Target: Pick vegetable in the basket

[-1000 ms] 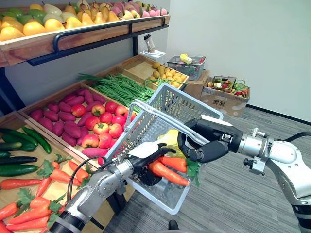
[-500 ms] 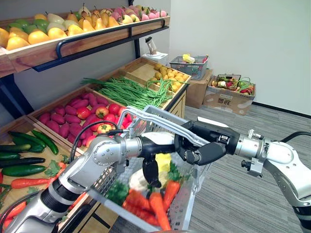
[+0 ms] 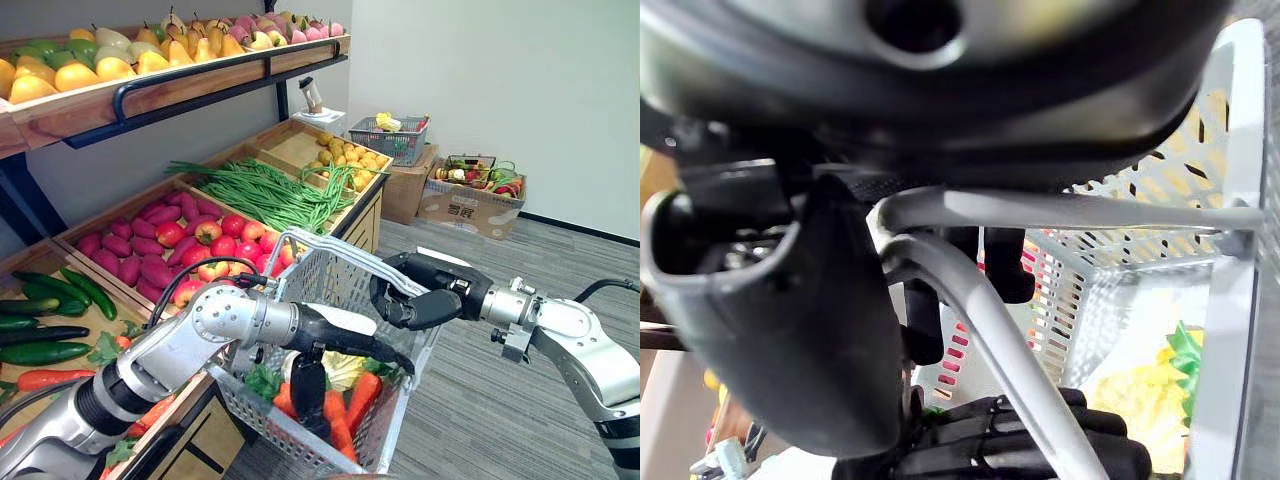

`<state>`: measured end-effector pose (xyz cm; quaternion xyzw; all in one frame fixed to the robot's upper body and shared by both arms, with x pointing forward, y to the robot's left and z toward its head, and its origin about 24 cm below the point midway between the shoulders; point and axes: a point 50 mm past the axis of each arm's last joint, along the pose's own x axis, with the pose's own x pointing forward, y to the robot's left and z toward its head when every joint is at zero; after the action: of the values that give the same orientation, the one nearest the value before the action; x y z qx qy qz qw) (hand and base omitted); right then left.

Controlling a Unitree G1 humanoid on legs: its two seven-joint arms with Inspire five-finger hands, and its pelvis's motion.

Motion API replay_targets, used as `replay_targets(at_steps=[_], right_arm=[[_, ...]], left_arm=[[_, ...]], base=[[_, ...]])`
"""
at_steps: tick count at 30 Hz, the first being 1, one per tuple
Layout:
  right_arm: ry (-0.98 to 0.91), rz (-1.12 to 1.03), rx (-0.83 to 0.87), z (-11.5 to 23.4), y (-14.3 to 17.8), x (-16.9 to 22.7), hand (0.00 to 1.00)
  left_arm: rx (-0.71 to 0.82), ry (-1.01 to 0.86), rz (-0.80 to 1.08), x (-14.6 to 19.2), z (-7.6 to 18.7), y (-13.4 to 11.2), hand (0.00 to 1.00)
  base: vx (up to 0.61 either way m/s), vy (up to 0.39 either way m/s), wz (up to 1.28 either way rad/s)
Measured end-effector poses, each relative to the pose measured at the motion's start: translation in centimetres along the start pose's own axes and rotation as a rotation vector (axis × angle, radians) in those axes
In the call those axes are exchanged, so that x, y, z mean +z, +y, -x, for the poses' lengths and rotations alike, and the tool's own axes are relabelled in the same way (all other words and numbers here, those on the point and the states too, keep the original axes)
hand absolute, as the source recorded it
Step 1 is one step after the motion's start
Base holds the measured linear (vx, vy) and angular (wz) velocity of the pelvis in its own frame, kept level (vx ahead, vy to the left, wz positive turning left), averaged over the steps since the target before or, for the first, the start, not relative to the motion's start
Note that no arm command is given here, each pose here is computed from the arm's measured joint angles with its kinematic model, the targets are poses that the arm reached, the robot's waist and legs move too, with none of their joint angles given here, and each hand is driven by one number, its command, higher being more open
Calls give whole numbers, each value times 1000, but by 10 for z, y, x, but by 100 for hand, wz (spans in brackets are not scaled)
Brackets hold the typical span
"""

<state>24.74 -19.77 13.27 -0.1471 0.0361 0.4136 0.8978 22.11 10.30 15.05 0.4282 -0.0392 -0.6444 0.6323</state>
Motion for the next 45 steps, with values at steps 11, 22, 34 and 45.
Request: replay_targets(at_steps=[11, 22, 34, 45], right_arm=[[-146, -32, -261, 25, -25, 8, 0], [-6, -177, -536, 75, -17, -45, 0], [11, -372, -637, 77, -6, -84, 0], [67, -593, -774, 77, 21, -124, 0]], left_arm=[[829, -281, 330, -9, 99, 52, 100], [1502, -141, 530, -63, 182, -28, 100], [2266, -301, 819, -97, 216, -116, 100], [3320, 538, 1244, -120, 177, -324, 100]], base=[[-37, 14, 5], [-49, 51, 9], [-46, 74, 12], [-25, 51, 20]])
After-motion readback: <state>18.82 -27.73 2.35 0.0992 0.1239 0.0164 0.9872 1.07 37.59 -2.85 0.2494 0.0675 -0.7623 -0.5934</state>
